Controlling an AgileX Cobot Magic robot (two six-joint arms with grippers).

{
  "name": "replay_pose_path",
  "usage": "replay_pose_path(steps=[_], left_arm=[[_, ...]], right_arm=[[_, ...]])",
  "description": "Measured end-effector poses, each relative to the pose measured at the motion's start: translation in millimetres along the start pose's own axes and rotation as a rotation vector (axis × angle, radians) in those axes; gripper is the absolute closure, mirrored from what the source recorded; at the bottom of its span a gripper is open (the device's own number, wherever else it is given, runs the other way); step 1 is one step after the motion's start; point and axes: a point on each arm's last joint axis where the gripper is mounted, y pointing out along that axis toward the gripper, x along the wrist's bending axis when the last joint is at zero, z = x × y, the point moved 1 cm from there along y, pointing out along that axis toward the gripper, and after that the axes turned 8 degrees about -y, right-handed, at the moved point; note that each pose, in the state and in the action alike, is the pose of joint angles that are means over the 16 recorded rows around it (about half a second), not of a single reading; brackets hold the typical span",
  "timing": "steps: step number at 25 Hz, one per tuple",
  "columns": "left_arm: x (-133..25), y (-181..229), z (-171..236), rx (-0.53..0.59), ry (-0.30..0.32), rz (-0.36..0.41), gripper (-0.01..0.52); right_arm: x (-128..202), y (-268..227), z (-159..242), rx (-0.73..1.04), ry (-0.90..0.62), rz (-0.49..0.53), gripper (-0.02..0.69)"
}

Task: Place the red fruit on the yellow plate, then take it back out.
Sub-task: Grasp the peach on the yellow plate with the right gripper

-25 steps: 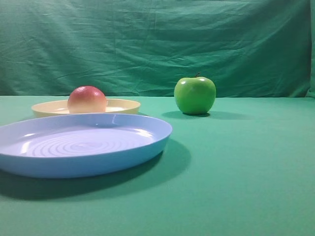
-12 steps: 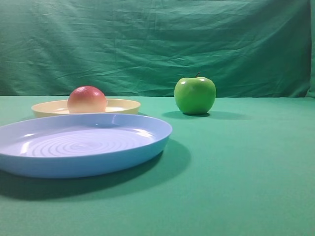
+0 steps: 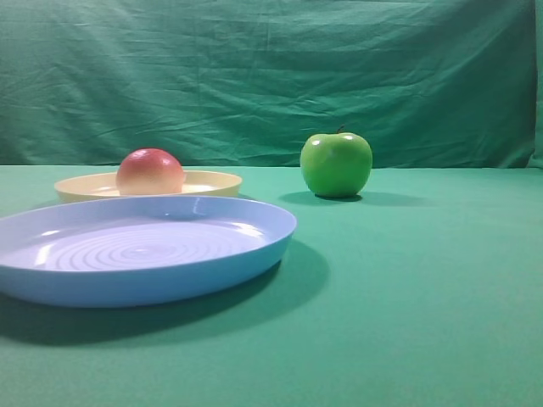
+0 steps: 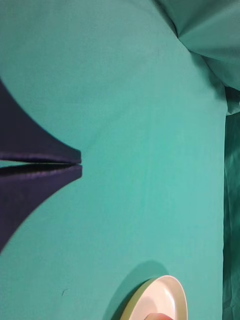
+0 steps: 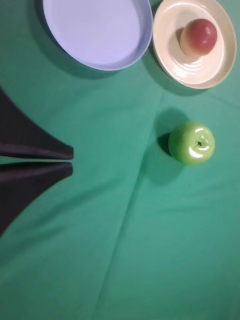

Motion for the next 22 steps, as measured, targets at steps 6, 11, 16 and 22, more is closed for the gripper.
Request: replay_pose_path(steps=[6,11,16,22], left_arm=[[0.0,0.0,0.0,0.0,0.0,0.0,0.514],[0.0,0.0,0.0,0.0,0.0,0.0,0.514],[0.0,0.0,0.0,0.0,0.0,0.0,0.514],[0.0,0.0,0.0,0.0,0.0,0.0,0.514]], right_arm=[[-17.4,-17.7,40.9,-0.18,0.088,0.119,0.665],[-22.1,-23.6,79.8,-0.327,0.15,0.228,0.665],[-17.6,-16.8,123.1,-0.447,0.197,0.328,0.665],[-6.6,10.9,172.9,-0.524,0.249,0.393,0.665]])
